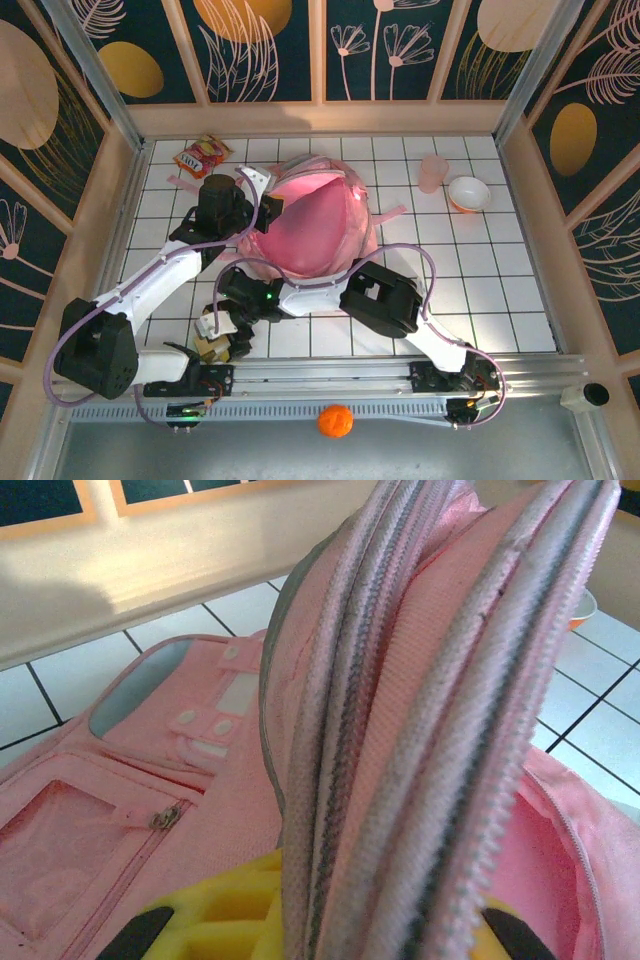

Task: Pack the student bag

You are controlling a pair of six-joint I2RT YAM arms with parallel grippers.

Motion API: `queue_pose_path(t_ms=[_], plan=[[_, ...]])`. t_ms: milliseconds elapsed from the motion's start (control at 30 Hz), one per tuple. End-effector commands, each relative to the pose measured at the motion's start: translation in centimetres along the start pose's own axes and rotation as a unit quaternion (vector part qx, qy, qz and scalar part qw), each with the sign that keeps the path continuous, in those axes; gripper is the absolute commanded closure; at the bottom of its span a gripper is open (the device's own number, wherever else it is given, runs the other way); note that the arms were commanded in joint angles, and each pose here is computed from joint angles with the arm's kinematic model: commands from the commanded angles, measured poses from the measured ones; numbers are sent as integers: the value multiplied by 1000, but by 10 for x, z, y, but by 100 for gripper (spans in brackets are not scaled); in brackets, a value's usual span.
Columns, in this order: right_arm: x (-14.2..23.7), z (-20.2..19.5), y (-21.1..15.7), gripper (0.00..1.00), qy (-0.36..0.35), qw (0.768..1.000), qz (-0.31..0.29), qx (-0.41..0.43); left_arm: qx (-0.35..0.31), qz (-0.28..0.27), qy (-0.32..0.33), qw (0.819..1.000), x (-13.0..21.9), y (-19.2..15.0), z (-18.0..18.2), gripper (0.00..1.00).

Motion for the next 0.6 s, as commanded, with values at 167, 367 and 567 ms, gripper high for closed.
queue_pose_path(t_ms=[167, 367, 567], plan=[[4, -3, 1, 27, -5, 1000, 13, -12, -38, -76, 11, 996, 11, 32, 3, 99], [22, 1, 11, 31, -35, 999, -3, -18, -36, -78, 11, 996, 12, 32, 3, 99], [58, 14, 30, 32, -70, 995, -41, -57, -23, -70, 25, 997, 10, 33, 6, 99]])
Point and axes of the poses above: each hand's point on the last joint's axis, 136 mm out from that joint toward the fingers, its own x axis back along the fingers, its own z axis along the line the jaws close on, y = z × x, the point moved 10 cm from there along x, back along the fingers, and after that the axes turned 15 degrees about -x, right-handed, at the moved point
